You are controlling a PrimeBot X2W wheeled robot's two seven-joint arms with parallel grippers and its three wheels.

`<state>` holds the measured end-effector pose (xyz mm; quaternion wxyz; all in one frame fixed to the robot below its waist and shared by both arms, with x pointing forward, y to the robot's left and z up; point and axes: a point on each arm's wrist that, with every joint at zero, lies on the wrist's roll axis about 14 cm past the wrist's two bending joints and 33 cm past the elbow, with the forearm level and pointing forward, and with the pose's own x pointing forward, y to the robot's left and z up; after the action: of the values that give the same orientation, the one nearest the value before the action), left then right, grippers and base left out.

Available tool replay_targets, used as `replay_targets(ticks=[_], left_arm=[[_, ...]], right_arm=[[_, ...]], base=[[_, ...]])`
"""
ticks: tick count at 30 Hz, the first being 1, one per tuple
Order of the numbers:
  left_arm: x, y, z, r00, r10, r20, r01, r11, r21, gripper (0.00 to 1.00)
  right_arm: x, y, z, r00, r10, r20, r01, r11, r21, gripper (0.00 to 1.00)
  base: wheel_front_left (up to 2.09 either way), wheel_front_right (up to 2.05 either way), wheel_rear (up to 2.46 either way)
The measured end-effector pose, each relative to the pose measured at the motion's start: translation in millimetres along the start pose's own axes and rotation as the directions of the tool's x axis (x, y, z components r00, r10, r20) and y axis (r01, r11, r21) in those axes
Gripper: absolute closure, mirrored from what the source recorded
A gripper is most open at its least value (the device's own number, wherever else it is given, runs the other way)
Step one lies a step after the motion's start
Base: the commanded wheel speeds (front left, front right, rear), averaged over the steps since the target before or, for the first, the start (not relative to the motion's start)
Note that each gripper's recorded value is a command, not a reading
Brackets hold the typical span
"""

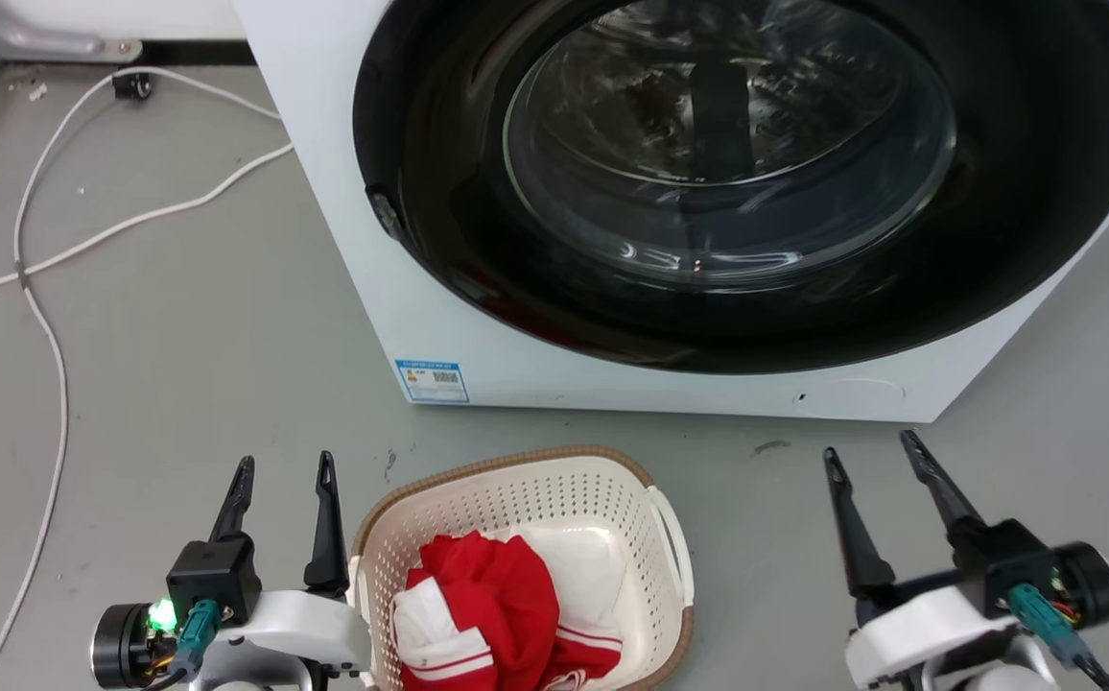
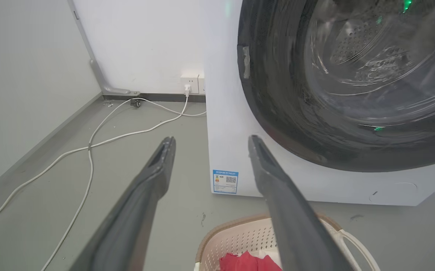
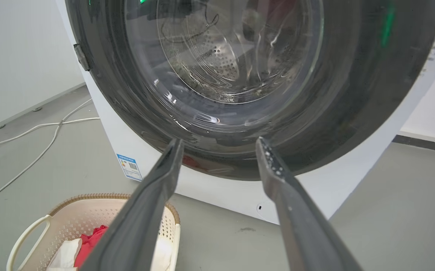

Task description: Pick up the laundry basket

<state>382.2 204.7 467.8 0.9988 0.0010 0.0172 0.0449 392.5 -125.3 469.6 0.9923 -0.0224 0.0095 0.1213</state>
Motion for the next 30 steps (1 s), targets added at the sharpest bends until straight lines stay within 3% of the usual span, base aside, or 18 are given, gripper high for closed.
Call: replay_targets(ticks=[15,30], left_arm=[[0,20,-92,0.958,0.047,-0.284,-0.063,0.997,-0.047,0.0],[-14,21,-170,0.847,0.055,-0.529,-0.102,0.993,-0.06,0.0]], right_arm=[[34,42,-80,0.961,0.159,-0.224,-0.16,0.987,0.016,0.0],[36,69,-160,0.845,0.277,-0.457,-0.296,0.955,0.032,0.0]], base=[[0.0,0.0,0.0],[0.0,0.0,0.0]])
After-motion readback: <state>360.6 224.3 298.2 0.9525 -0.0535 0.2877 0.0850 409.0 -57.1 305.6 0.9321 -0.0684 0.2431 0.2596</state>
